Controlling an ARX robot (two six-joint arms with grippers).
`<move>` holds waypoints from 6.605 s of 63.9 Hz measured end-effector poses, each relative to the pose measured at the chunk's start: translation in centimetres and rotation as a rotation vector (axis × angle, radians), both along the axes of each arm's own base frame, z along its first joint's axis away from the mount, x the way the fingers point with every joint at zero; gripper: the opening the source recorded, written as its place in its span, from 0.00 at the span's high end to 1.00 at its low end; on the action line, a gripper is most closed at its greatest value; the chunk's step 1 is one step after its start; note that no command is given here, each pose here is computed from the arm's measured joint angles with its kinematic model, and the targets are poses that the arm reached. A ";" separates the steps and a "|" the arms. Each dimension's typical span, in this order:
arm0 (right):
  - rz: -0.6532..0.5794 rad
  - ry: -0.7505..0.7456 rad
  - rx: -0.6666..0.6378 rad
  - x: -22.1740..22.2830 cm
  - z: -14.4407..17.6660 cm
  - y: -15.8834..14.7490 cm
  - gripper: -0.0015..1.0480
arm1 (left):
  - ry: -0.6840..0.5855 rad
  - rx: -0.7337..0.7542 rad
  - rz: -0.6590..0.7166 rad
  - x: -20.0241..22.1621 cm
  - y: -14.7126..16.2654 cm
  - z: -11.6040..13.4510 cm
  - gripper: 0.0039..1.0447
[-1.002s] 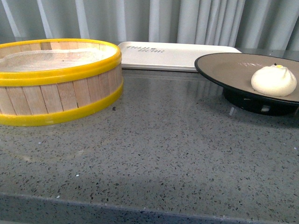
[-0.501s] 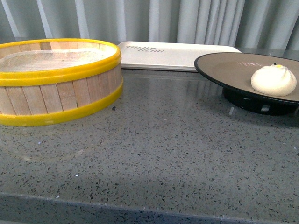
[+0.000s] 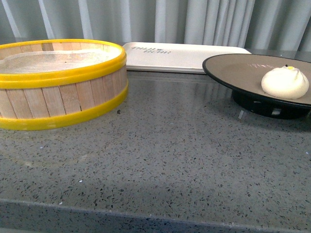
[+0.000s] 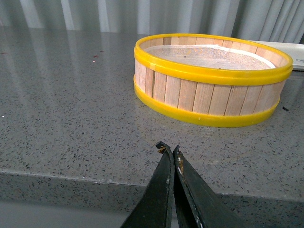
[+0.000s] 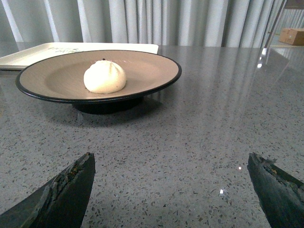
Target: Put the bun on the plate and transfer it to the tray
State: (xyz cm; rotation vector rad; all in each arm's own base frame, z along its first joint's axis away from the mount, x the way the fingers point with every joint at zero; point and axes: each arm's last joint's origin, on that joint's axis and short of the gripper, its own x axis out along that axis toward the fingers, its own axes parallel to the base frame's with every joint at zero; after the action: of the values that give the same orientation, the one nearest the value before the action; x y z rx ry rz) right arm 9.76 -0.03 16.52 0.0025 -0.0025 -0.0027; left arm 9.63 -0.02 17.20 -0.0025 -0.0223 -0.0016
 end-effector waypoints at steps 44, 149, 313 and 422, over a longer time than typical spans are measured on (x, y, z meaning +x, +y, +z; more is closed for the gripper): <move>-0.390 -0.014 0.343 6.2 7.2 -2.5 0.08 | 0.000 0.000 0.000 0.0 0.0 0.0 0.06; 0.081 0.417 1.329 16.7 4.9 -1.9 0.35 | 0.000 0.000 0.000 0.0 0.0 0.0 0.06; 0.025 0.409 1.340 34.6 6.6 -0.5 0.97 | 0.000 0.000 0.000 0.0 0.0 0.0 0.06; 0.002 0.026 0.142 8.2 5.7 -3.2 0.51 | 0.000 0.000 0.000 0.0 0.0 0.0 0.06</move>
State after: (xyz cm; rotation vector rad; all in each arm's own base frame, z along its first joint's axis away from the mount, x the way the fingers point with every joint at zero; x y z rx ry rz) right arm 17.96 -3.26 22.18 0.1446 0.0237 -0.0013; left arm 9.63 -0.01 17.21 -0.0021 -0.0227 -0.0012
